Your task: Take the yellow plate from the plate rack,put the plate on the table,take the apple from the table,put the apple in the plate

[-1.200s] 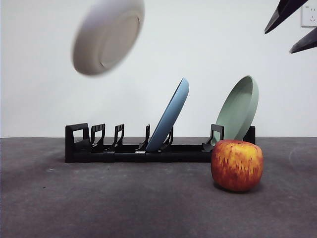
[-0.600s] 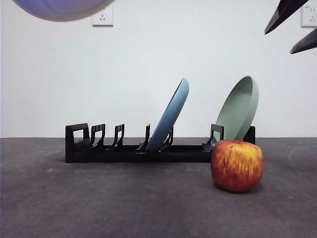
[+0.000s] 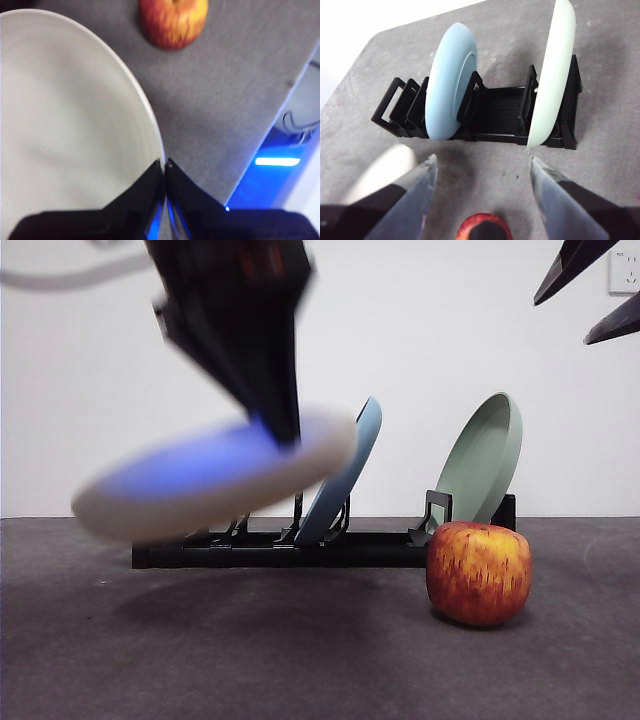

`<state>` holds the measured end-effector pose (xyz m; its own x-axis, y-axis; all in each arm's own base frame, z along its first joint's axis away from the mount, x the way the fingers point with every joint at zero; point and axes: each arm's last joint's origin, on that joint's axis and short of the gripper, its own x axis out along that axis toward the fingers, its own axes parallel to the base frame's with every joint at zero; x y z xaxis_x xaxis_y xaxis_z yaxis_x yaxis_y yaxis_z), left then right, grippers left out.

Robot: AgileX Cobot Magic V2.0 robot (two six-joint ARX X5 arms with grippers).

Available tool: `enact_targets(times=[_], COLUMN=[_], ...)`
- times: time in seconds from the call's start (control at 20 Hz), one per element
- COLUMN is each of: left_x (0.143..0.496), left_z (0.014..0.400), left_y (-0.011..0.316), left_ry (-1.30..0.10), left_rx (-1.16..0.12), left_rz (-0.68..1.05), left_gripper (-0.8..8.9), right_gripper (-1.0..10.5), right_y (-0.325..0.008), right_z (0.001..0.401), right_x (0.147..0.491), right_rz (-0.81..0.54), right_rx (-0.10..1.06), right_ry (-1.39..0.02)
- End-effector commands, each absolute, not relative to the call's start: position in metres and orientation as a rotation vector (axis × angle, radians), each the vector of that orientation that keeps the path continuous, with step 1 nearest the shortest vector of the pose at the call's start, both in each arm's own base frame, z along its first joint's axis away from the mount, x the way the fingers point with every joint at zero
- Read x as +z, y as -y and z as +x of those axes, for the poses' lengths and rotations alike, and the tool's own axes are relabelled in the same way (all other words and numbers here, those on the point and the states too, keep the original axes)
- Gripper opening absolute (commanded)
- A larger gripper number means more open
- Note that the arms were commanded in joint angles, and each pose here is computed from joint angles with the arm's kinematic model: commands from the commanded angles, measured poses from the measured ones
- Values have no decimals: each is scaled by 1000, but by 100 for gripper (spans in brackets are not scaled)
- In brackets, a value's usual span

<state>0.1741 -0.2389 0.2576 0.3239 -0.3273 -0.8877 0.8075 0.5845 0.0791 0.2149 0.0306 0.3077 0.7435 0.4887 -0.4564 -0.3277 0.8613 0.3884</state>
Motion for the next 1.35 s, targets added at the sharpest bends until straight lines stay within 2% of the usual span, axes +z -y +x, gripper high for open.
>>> enact_targets(times=[0.05, 0.3, 0.5, 0.55, 0.65, 0.7, 0.75, 0.8, 0.9, 1.1, 1.35], left_x=[227, 169, 162, 162, 161, 163, 167, 173, 195, 266, 357], left_z=[183, 191, 187, 187, 187, 187, 187, 187, 186, 172, 138], left_y=[253, 276, 280, 279, 277, 277, 276, 276, 273, 251, 188], left_ry=[-1033, -1150, -1173, -1180, -1193, -1196, -1191, -1169, -1089, -853, -471], left_rx=[-798, -808, -820, -819, -805, -794, -783, -780, -789, -790, -616], left_rz=[637, 745, 767, 769, 775, 759, 736, 709, 648, 486, 332], left_gripper=[-9, -9, 5, 59, 308, 356, 353, 353, 353, 350, 350], right_gripper=[315, 315, 316, 317, 326, 359, 463, 562, 599, 599, 599], right_y=[-31, -31, -31, -31, -32, -32, -34, -36, -41, -59, -95], right_z=[216, 216, 216, 216, 216, 216, 215, 215, 214, 210, 216], right_x=[309, 309, 309, 309, 309, 309, 309, 309, 309, 309, 298], right_rz=[282, 283, 283, 283, 284, 283, 281, 278, 254, 148, -54], right_rx=[459, 458, 463, 464, 469, 472, 479, 487, 514, 560, 571], right_ry=[-562, -563, -563, -564, -565, -565, -566, -568, -567, -634, -828])
